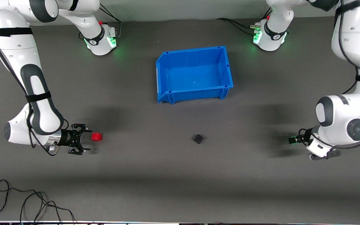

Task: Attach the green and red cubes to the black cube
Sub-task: 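Close the right gripper on the red cube while the left gripper grasps green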

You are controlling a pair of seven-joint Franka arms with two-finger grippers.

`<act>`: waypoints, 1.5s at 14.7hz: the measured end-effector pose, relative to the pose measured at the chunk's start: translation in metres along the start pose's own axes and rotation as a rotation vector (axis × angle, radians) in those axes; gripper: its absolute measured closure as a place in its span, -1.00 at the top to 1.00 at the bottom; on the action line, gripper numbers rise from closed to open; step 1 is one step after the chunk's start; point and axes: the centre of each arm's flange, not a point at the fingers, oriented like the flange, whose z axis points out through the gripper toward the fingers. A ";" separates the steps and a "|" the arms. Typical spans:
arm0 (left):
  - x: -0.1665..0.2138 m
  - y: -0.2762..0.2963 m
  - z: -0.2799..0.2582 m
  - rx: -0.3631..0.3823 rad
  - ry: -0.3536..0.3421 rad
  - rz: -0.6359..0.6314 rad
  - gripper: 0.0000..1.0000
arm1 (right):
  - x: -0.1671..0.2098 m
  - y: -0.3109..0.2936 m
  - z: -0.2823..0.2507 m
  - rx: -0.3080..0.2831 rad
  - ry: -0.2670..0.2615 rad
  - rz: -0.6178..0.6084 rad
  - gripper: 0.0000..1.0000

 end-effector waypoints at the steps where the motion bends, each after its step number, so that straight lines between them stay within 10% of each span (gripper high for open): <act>1: 0.005 0.000 0.008 0.000 -0.003 -0.006 0.77 | 0.000 0.002 0.004 0.000 0.004 0.001 1.00; 7: 0.010 0.001 0.018 0.006 -0.010 -0.004 0.49 | 0.007 0.013 0.016 -0.021 0.008 0.017 0.94; 14: 0.009 -0.002 0.032 0.017 -0.029 0.000 -0.06 | 0.003 0.012 0.008 -0.009 0.008 0.011 -0.21; 22: 0.021 0.000 0.000 0.018 -0.052 -0.069 -0.25 | -0.047 0.000 -0.022 0.043 0.004 -0.048 -0.20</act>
